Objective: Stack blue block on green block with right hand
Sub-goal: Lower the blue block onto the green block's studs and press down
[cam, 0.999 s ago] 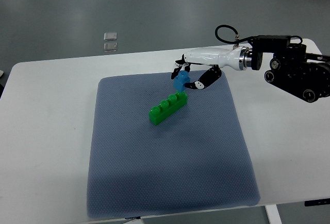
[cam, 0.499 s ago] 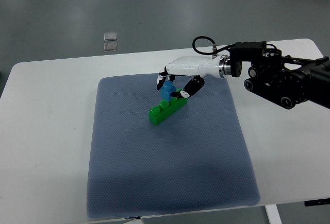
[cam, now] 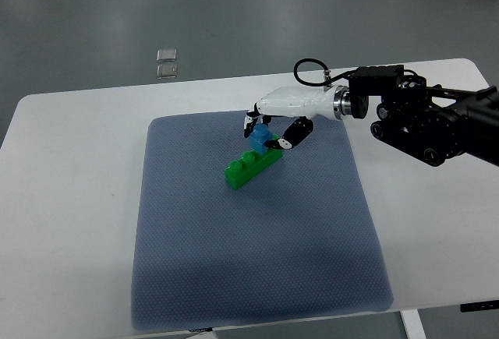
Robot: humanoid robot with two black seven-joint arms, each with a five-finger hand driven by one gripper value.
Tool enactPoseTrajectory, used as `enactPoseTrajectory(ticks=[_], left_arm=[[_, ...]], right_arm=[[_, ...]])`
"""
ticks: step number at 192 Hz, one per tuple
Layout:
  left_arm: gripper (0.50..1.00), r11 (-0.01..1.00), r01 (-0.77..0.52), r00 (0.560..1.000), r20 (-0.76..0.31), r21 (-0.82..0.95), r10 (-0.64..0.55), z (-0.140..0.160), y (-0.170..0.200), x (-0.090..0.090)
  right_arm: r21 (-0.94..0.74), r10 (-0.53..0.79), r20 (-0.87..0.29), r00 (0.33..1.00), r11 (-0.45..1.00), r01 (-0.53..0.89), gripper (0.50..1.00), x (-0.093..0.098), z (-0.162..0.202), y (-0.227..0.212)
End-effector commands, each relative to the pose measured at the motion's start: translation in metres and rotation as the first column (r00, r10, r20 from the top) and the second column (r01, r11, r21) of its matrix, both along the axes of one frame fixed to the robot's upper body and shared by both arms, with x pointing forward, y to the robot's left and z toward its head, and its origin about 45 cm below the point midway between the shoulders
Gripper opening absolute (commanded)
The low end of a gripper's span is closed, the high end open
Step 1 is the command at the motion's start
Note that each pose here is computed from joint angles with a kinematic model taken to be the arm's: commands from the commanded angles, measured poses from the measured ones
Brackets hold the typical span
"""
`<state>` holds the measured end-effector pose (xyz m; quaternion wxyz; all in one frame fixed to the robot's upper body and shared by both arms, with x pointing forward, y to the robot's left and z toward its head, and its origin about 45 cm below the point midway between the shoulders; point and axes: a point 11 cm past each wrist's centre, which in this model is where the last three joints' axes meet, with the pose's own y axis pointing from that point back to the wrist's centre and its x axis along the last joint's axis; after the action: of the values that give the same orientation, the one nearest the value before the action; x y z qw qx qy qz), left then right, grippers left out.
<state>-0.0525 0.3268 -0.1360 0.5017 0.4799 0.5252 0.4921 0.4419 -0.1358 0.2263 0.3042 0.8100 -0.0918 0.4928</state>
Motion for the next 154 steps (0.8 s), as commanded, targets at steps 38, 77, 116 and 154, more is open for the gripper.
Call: enactPoseTrajectory(ticks=[38, 77, 116, 154], left_arm=[[1.000, 1.000, 0.000, 1.000, 0.000, 0.000, 0.000, 0.000, 0.000, 0.000], [1.000, 1.000, 0.000, 1.000, 0.000, 0.000, 0.000, 0.000, 0.000, 0.000], [1.000, 1.000, 0.000, 1.000, 0.000, 0.000, 0.000, 0.000, 0.000, 0.000], [1.000, 1.000, 0.000, 1.000, 0.000, 0.000, 0.000, 0.000, 0.000, 0.000]], right_arm=[[-0.012, -0.019, 0.005, 1.000, 1.000, 0.019, 0.552, 0.003, -0.004, -0.006], [-0.019, -0.018, 0.006, 1.000, 1.000, 0.018, 0.552, 0.002, -0.008, -0.005], [-0.017, -0.011, 0.003, 1.000, 1.000, 0.011, 0.552, 0.000, -0.010, -0.001], [-0.035, -0.006, 0.000, 1.000, 0.999, 0.006, 0.552, -0.001, -0.014, -0.002]])
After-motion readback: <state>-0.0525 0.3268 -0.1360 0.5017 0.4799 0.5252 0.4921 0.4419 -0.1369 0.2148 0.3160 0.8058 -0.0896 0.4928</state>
